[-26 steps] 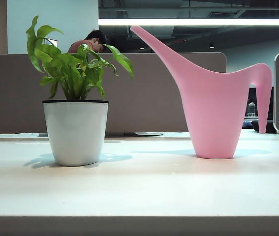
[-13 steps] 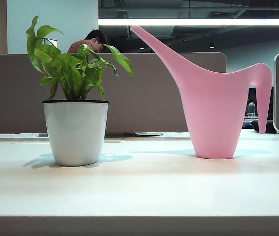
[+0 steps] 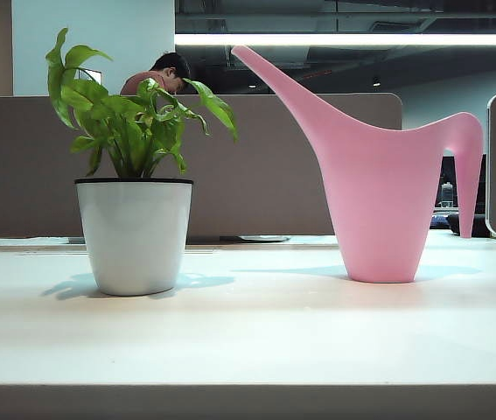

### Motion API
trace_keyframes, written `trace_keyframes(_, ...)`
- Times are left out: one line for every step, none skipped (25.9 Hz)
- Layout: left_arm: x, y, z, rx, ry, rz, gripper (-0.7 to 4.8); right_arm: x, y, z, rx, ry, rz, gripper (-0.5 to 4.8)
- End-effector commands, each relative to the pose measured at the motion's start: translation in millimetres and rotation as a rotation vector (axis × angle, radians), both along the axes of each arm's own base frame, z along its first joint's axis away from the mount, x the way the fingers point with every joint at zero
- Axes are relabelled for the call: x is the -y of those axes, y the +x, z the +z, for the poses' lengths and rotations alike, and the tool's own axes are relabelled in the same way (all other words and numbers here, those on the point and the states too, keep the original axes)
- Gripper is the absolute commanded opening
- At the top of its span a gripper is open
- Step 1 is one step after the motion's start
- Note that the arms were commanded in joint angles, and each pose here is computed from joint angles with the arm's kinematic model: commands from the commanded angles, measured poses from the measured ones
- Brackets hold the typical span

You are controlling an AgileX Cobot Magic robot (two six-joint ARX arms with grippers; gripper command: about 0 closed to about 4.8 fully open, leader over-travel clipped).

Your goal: Pick up the watering can from the table, water the potted plant, and put the can back.

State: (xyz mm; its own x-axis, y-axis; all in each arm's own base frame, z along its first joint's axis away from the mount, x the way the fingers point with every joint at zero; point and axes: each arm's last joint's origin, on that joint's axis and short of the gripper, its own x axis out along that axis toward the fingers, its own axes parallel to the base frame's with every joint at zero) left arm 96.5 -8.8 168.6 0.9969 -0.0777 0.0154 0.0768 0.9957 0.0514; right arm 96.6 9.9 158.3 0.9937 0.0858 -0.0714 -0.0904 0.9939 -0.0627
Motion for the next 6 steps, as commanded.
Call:
trace_keyframes(-0.1,-0.2,2.1,0.013,-0.004,-0.002,-0.05,5.6,0.7,0.2,0.017,0.0,-0.059,-0.08)
trace_keyframes(-0.1,-0.2,2.1,0.013,-0.004,-0.002,-0.05,6.3,0.8,0.2,0.017,0.0,-0.067,-0.08)
trace_keyframes(-0.1,-0.2,2.1,0.013,-0.004,-0.002,-0.05,7.4,0.8,0.2,0.017,0.0,-0.078,-0.08)
trace_keyframes(-0.1,-0.2,2.1,0.013,-0.004,-0.002,-0.05,7.5,0.8,0.2,0.017,0.0,-0.079,-0.08)
trace_keyframes(-0.1,-0.2,2.1,0.013,-0.004,-0.002,-0.05,7.5,0.8,0.2,0.017,0.0,-0.078,-0.08)
trace_keyframes(-0.1,-0.2,2.1,0.013,-0.004,-0.002,-0.05,7.4,0.8,0.2,0.017,0.0,-0.078,-0.08)
